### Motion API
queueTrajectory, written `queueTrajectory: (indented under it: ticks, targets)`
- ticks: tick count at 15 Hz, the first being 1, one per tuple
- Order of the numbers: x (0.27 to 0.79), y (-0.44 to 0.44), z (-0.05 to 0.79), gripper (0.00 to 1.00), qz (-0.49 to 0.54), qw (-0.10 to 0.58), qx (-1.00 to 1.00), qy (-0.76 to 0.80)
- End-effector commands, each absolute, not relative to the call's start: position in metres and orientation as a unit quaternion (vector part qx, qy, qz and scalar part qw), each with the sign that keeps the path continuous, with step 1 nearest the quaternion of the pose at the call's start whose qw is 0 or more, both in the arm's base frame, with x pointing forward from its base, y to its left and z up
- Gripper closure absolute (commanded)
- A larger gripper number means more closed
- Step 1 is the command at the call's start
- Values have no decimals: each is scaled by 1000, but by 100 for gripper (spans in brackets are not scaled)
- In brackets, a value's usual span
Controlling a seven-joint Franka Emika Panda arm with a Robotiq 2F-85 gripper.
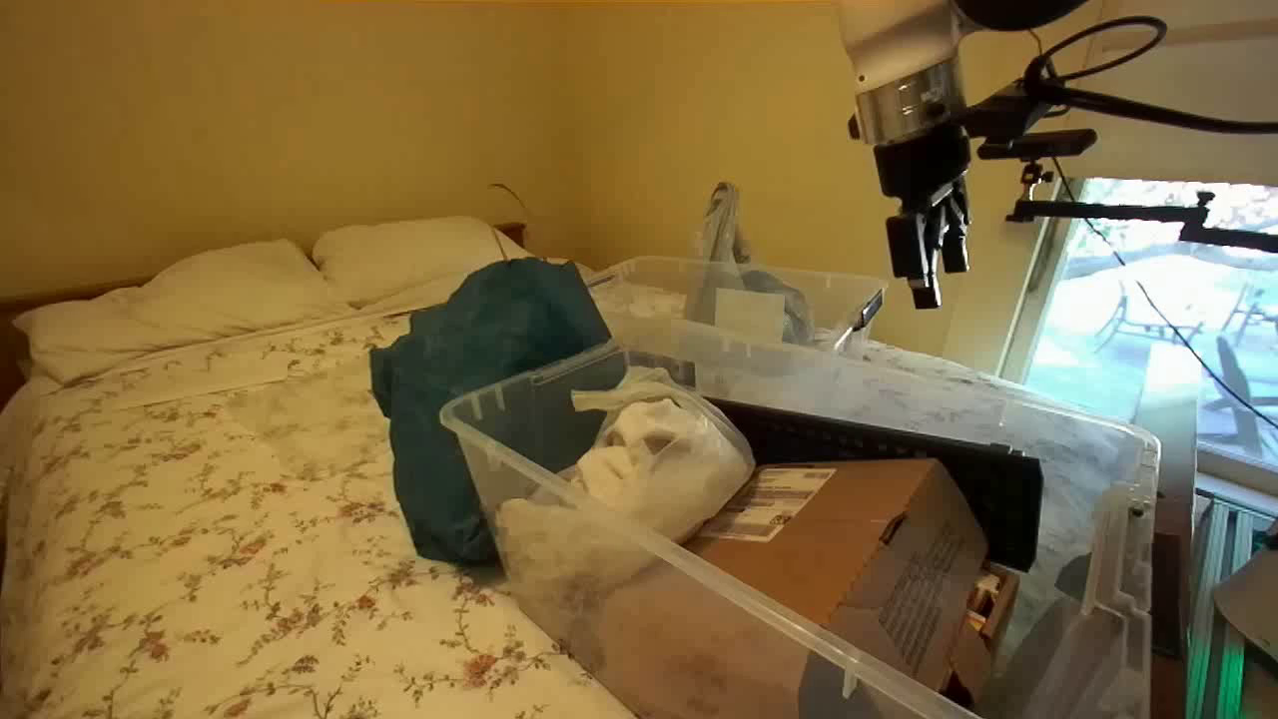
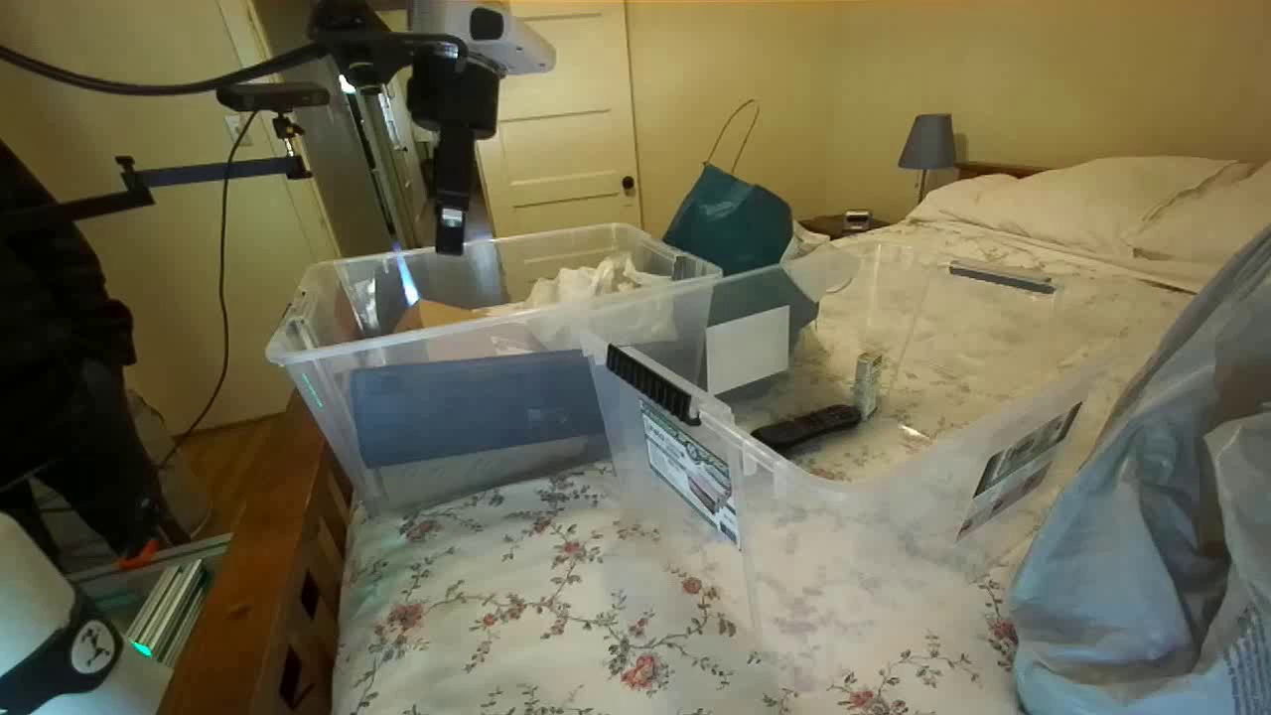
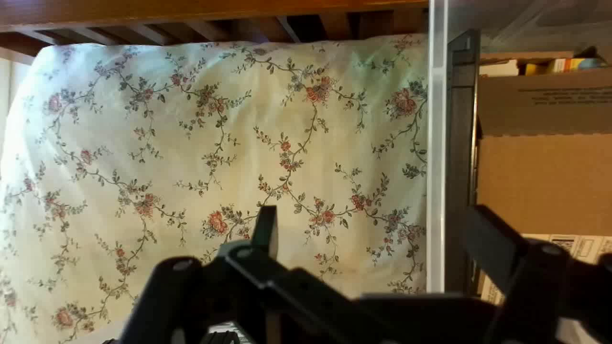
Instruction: Pull the right container closer to the edge, remove a plastic bag from the right container and put it in the left container
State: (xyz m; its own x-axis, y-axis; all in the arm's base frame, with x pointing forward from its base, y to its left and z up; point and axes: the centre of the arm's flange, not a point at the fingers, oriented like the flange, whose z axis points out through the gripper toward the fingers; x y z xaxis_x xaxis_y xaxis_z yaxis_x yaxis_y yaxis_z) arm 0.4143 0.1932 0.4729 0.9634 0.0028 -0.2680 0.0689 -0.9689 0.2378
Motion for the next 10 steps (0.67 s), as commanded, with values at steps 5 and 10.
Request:
queueTrajectory:
  ticks: [5, 10]
  targets:
    - [432, 181, 475, 0, -176, 95, 976, -88]
    - [475, 149, 466, 0, -210, 71, 955, -197]
